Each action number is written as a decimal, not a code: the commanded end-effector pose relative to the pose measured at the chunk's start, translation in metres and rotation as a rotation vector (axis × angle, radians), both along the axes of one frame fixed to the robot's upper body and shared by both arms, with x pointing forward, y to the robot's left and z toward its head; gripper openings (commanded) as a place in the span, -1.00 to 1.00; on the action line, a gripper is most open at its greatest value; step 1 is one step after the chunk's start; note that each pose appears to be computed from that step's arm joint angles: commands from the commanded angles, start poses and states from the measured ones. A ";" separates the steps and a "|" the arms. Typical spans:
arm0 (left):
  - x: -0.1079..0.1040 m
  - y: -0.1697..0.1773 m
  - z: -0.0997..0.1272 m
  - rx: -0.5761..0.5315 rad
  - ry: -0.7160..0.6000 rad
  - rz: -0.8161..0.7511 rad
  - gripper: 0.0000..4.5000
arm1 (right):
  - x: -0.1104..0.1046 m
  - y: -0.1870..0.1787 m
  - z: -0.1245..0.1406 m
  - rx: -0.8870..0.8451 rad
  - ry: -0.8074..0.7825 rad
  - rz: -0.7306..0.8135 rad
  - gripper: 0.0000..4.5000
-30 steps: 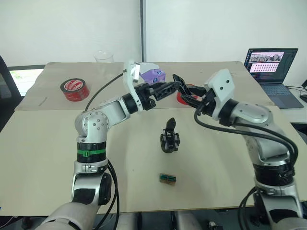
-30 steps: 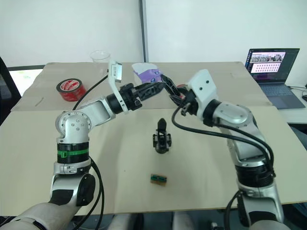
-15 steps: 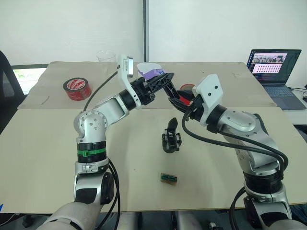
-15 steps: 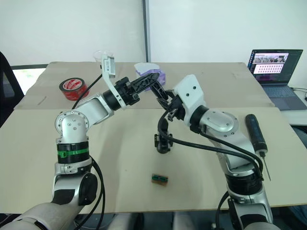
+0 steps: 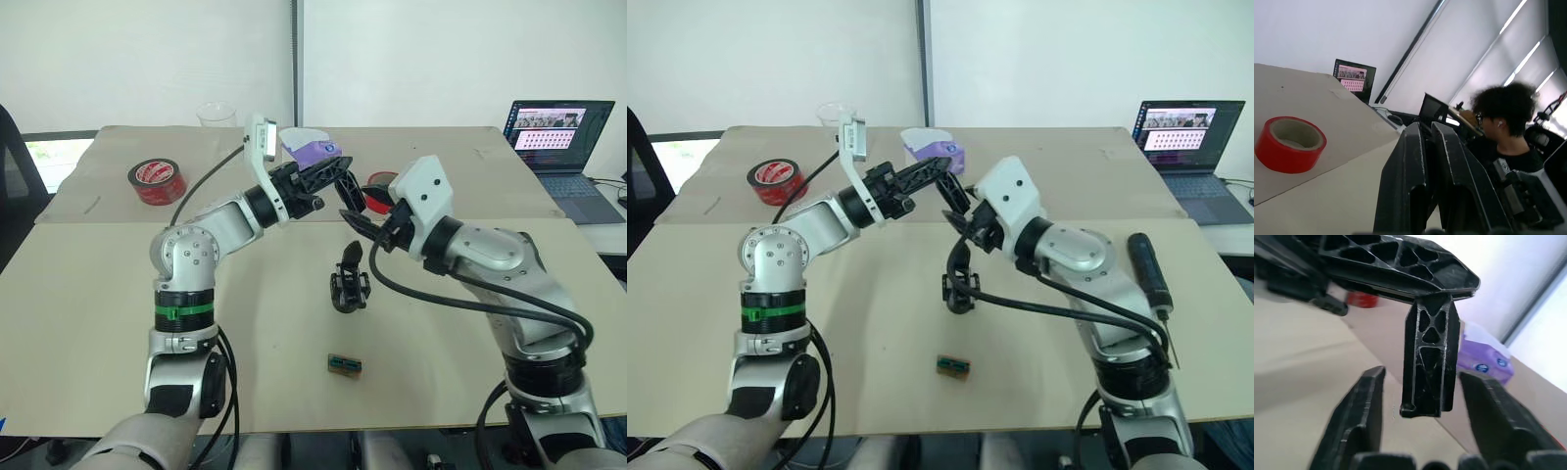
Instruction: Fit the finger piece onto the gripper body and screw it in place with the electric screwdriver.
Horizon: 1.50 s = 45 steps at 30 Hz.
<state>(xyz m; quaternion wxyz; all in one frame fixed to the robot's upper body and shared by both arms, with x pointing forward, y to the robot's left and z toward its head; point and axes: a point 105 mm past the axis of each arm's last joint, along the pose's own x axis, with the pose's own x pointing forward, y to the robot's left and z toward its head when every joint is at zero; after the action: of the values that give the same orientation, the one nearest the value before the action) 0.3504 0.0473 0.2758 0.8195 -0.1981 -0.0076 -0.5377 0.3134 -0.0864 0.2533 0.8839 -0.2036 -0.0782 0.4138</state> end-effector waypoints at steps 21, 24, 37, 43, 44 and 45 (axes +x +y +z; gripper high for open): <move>-0.048 -0.012 0.013 0.284 -0.321 -0.623 -1.00 | -0.030 0.003 0.024 0.051 0.590 0.462 -0.08; -0.048 -0.011 0.014 0.276 -0.324 -0.624 -1.00 | -0.031 0.003 0.020 0.030 0.582 0.466 -0.08; -0.050 0.004 0.002 0.323 -0.311 -0.650 -0.28 | -0.028 0.003 0.015 0.014 0.519 0.437 -0.85; -0.033 0.040 -0.048 0.565 -0.348 -0.526 0.98 | -0.030 -0.011 -0.008 -0.098 0.433 0.381 -0.85; -0.030 0.045 -0.060 0.623 -0.372 -0.502 1.00 | -0.031 -0.014 -0.012 -0.117 0.418 0.378 -0.85; -0.029 0.048 -0.068 0.658 -0.391 -0.489 1.00 | -0.033 -0.015 -0.015 -0.128 0.409 0.379 -0.85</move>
<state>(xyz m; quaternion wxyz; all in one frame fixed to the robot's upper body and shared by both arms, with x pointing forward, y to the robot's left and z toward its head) 0.3203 0.0940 0.2121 0.6753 0.1284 0.0709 -0.7228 0.2868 -0.1035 0.2266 0.7809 -0.1160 0.1316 0.5996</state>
